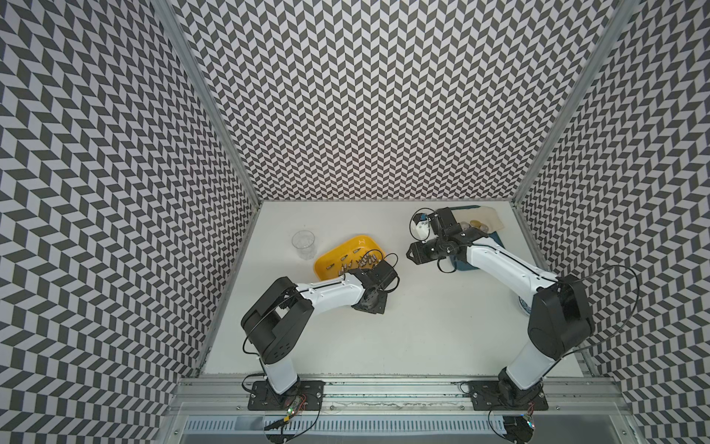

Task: Put the bit on the desktop into the storage box
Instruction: Pick up the screwdriver bit from the center of the board, then place the screwdriver bit in the storage box.

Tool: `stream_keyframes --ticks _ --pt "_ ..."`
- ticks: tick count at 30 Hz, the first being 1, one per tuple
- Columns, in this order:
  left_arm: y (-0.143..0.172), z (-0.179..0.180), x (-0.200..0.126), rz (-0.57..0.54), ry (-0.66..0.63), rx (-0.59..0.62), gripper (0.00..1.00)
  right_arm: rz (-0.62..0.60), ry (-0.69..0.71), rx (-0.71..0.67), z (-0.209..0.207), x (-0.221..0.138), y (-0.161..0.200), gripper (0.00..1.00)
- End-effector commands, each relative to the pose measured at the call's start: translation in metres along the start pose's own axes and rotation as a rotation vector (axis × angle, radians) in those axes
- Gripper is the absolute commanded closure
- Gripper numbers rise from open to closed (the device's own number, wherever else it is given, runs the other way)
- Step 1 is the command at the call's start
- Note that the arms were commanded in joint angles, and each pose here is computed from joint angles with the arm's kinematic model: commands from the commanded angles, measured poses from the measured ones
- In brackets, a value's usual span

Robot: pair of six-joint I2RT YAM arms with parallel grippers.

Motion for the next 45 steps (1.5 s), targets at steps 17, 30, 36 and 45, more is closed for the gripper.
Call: stream_keyframes --ticks 17,30,36,45 --pt "-0.095 0.098 -0.06 -0.205 0.008 -0.127 1.0 -0.062 -0.044 0.013 0.007 -0.026 -0.001 0.55" --pt "-0.108 0.126 0.01 -0.137 0.009 -0.139 1.0 -0.038 -0.012 0.009 0.0 -0.024 0.009 0.55" --pt "-0.107 0.127 0.021 -0.118 0.009 -0.133 0.99 -0.027 -0.012 0.012 -0.002 -0.021 0.011 0.55" --pt "-0.108 0.127 0.021 -0.118 0.007 -0.12 0.71 -0.017 -0.005 0.015 -0.004 -0.018 0.016 0.55"
Point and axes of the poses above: each gripper's point midway between its finger pads, its own x axis out along the fingers, its own z axis along the line the jaws close on, y = z × x, the point moved 7 cm from there along -x, back along the fingers, and after that the axes turned 10 degrees about x, right-handed, at the moved point
